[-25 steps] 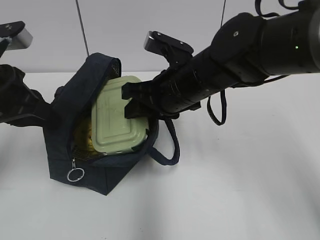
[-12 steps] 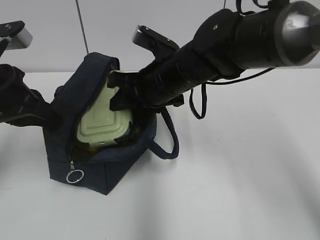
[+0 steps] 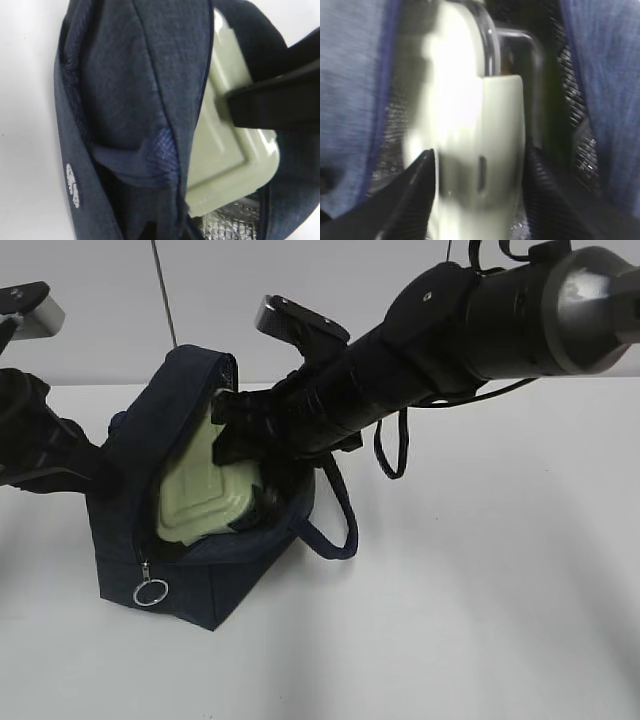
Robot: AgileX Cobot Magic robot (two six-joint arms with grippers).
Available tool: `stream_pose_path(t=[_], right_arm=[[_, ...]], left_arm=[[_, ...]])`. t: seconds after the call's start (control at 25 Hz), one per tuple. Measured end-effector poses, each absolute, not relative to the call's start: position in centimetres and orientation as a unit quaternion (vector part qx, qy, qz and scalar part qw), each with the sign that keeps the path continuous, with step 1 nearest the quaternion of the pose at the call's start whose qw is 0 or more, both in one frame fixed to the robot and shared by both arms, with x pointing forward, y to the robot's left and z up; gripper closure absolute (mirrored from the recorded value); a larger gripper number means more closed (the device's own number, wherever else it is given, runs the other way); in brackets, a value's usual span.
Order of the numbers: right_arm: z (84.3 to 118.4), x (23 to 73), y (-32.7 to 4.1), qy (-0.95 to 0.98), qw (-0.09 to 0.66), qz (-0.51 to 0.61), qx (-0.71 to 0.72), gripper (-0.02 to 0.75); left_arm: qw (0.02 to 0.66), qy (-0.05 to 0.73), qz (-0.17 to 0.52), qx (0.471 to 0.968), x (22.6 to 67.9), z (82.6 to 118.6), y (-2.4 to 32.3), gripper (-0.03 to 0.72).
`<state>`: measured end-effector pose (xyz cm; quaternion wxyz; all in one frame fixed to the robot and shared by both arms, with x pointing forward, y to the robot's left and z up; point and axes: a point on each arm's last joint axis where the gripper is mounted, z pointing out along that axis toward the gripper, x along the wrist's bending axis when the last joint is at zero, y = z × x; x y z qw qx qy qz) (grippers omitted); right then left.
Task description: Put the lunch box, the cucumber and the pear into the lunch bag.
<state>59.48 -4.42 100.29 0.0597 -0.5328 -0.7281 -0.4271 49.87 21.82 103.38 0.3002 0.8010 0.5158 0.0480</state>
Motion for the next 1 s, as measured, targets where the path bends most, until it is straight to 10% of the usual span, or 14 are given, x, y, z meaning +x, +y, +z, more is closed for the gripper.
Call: stream_pose_path(t=[1.0], right_arm=[[107.5,57.5,-6.4,-0.784,0.003,-0.395,-0.478,0.262]], left_arm=[[0.3,0.516,0.047,0.801,49.8,103.4,21.8,0.687]])
